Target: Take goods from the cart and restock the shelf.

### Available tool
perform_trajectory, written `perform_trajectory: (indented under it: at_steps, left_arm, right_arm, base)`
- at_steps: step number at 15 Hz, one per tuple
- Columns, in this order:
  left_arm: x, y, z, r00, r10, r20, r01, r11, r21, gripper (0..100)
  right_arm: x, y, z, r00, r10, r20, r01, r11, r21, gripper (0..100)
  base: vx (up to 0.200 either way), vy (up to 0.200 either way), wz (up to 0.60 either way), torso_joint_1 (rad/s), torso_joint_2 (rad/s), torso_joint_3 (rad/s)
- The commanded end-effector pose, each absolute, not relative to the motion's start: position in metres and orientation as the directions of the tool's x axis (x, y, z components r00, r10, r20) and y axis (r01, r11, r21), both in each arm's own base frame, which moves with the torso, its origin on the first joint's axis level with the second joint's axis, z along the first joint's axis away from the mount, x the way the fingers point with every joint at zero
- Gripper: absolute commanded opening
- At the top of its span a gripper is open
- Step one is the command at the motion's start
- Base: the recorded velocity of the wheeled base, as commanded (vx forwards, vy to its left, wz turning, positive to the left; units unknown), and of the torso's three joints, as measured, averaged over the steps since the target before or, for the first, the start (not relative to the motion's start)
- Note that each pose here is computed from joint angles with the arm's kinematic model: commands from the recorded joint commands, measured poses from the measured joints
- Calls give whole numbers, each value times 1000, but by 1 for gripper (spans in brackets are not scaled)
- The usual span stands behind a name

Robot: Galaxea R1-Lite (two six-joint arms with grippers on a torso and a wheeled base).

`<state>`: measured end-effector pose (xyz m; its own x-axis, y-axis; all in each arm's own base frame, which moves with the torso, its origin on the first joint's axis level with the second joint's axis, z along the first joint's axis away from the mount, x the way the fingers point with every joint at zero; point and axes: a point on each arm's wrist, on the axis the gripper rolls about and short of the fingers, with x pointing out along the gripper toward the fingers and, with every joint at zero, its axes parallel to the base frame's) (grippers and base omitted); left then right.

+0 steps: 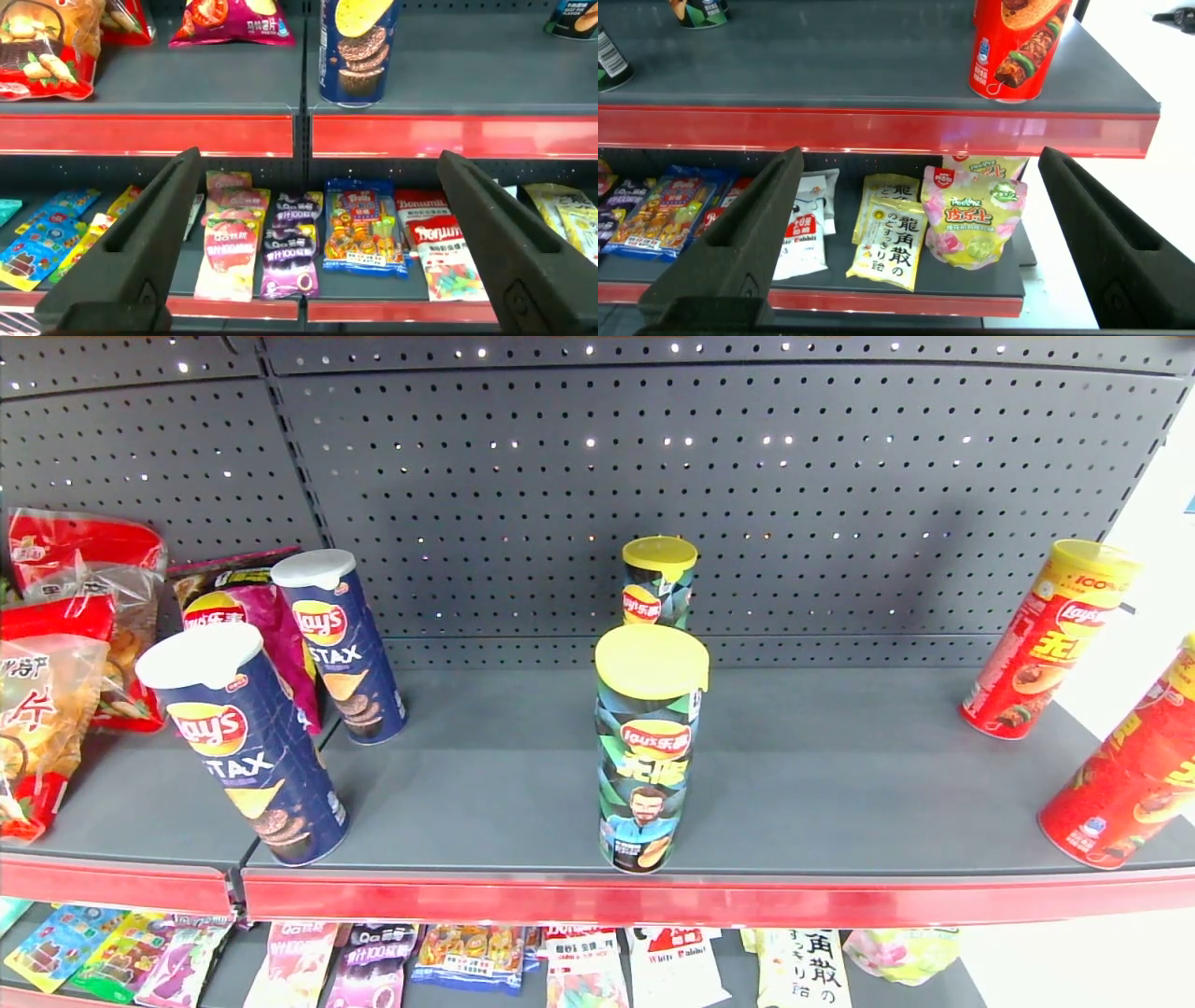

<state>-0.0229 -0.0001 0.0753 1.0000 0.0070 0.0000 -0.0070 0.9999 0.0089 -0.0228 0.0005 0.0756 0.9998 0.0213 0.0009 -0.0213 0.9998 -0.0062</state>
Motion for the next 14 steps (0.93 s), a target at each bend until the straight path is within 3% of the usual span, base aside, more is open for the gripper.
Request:
perform_trajectory:
  at_steps: [1,14]
  left_arm:
    - [-23,0,75,1000,8,-2,-8,1000,9,100]
    - [-23,0,75,1000,8,-2,-8,1000,9,100]
  right_arm:
    - [-23,0,75,1000,21,0,-21,1000,-6,100]
    - [-23,0,76,1000,21,2,-21,1000,-5,100]
  base:
    - [0,0,0,0,0,0]
    - [0,0,0,0,0,0]
